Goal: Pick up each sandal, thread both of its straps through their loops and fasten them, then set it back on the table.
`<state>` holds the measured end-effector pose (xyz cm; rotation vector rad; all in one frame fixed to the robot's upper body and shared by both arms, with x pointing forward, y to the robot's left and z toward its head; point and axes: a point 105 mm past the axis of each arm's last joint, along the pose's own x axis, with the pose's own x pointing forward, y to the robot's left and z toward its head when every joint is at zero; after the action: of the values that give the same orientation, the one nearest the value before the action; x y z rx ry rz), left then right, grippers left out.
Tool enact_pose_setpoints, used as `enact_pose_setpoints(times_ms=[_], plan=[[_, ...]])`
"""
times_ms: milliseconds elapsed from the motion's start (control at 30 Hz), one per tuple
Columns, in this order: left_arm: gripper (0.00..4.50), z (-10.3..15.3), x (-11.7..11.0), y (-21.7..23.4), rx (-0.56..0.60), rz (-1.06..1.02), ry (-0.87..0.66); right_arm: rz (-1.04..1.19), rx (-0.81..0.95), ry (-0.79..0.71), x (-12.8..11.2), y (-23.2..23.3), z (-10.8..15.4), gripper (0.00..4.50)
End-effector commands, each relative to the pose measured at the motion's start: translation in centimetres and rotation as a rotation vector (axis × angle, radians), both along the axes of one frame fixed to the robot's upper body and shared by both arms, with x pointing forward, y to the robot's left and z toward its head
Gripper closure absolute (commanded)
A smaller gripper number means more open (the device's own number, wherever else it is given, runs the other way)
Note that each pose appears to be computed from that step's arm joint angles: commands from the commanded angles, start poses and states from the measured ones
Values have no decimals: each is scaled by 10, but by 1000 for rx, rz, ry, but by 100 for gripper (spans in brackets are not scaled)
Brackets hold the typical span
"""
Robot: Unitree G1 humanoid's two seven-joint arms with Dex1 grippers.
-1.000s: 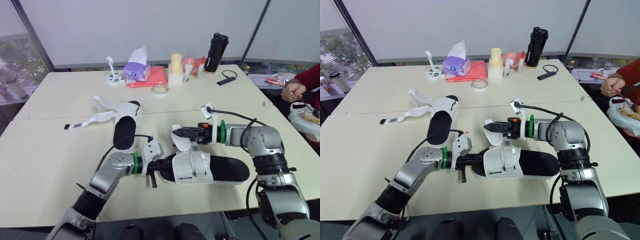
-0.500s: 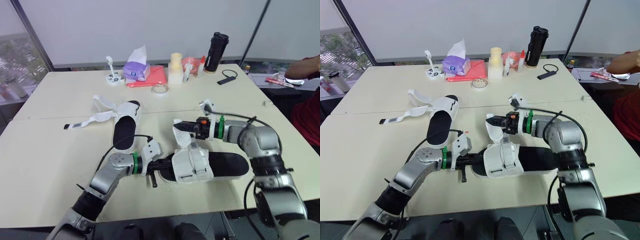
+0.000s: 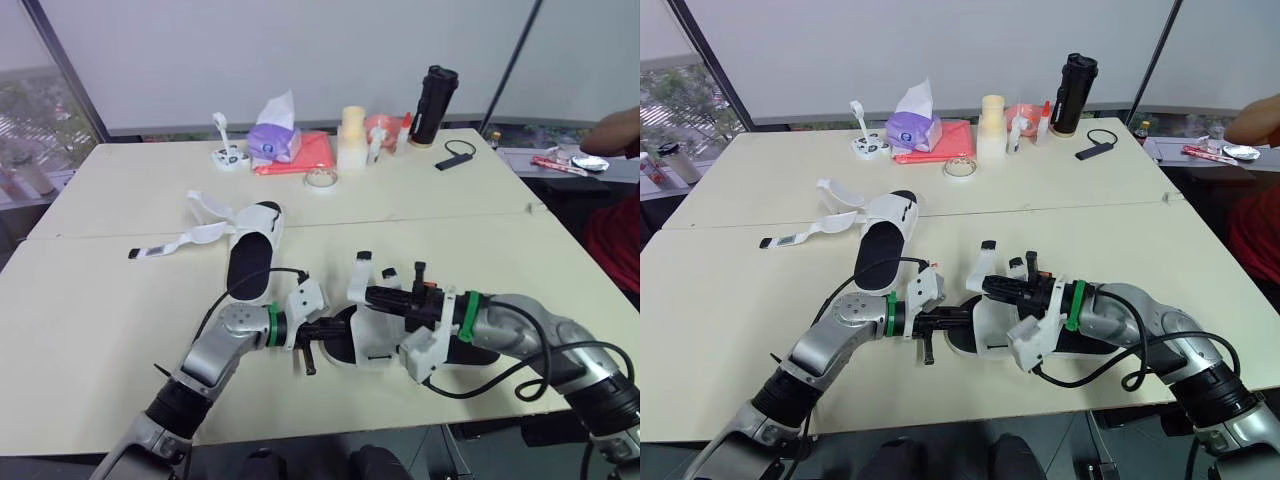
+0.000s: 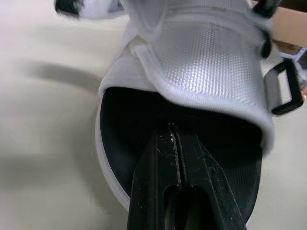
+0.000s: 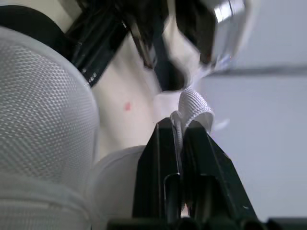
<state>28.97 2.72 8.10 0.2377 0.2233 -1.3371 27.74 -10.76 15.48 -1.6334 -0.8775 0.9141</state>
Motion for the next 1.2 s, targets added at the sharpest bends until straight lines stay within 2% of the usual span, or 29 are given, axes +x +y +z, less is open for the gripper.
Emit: enact_pose_setpoints(times_ms=[33, 133, 300, 500, 700, 867, 933, 1000, 1067, 1167, 1200], plan=[[450, -38, -5, 16, 118, 37, 108, -6, -7, -163, 6, -22, 5, 446], [450, -38, -6, 18, 124, 34, 109, 50, 38, -269, 1, -23, 19, 446], [450, -37, -6, 17, 123, 29, 109, 116, 2, -311, -9, -25, 9, 446], [450, -37, -6, 16, 121, 23, 112, 108, -40, -385, -6, -33, 6, 446], [450, -36, -4, 15, 119, 18, 112, 77, -54, -442, 5, -40, 18, 446], [450, -37, -3, 14, 117, 19, 111, -145, 206, -89, 30, -54, 28, 446], [450, -38, -3, 13, 116, 21, 114, -171, 265, 23, 31, -55, 31, 446], [450, -38, -4, 13, 114, 21, 117, -176, 268, 59, 32, -55, 34, 446], [450, -37, -5, 11, 104, 15, 126, -122, 188, -6, 28, -49, 38, 446], [450, -31, -8, 6, 65, -4, 160, 45, -61, -215, 14, -34, 31, 446], [450, -29, -9, 4, 61, -13, 165, 91, -90, -277, 11, -31, 33, 446]])
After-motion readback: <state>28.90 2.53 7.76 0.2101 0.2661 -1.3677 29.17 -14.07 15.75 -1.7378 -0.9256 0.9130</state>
